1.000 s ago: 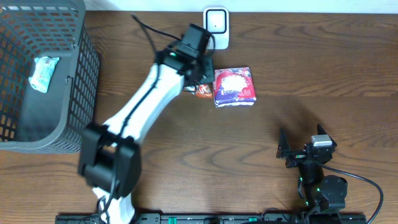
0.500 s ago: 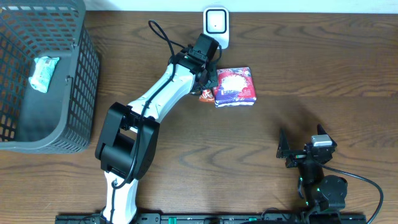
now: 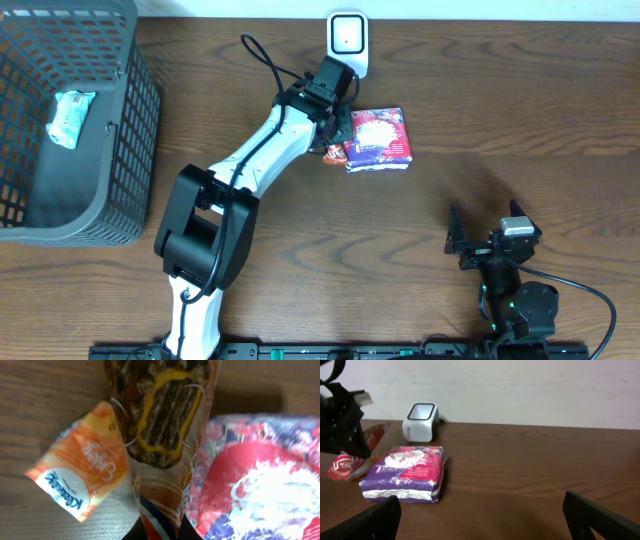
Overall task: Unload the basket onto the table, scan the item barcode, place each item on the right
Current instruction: 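Carry the chocolate bar to the scanner and release it between packs, then reach the left gripper into the basket and grasp the mint-green wipes pack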
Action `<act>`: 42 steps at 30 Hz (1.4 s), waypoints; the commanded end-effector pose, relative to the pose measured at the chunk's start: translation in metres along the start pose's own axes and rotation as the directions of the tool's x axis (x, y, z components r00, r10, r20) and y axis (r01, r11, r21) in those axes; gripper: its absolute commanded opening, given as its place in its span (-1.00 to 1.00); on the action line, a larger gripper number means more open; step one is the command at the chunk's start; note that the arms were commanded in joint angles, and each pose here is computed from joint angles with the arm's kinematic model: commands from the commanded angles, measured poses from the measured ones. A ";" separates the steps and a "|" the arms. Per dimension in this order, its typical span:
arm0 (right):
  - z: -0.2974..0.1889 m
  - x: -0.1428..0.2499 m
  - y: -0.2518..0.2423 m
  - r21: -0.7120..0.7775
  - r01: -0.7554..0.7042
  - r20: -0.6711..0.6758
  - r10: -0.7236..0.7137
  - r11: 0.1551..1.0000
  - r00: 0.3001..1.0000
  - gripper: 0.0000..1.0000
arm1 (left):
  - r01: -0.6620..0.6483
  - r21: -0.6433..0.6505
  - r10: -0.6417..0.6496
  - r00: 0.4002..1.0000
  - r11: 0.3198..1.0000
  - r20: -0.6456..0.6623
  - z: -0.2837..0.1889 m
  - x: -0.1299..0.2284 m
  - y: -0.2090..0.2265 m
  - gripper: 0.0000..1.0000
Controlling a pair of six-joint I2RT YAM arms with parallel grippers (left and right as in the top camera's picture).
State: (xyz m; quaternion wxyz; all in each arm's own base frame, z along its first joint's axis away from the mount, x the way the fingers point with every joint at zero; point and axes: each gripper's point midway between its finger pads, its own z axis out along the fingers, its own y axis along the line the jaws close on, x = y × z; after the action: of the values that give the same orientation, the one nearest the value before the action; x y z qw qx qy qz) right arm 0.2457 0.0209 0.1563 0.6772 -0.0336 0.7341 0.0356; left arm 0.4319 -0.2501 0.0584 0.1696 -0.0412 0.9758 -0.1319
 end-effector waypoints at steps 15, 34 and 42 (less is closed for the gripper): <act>0.000 0.001 -0.003 0.016 0.011 -0.001 -0.011 1.000 1.000 0.98 | -0.044 0.099 0.020 0.972 0.994 0.235 -0.069 -0.072 -0.020 -0.24; 0.000 0.001 -0.003 0.016 0.011 -0.001 -0.011 1.000 1.000 0.99 | 0.201 0.023 -0.102 0.393 0.979 0.914 -0.408 -0.219 0.197 -0.21; 0.000 0.001 -0.003 0.016 0.011 -0.001 -0.011 1.000 1.000 0.98 | 0.226 -0.437 0.238 0.585 0.870 0.775 -0.406 -0.192 0.322 -0.21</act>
State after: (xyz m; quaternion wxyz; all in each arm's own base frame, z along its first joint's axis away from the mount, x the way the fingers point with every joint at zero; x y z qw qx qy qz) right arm 0.2457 0.0209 0.1564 0.6774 -0.0337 0.7340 0.0354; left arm 0.4675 0.1609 0.4107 0.6077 -0.2084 0.7634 0.0667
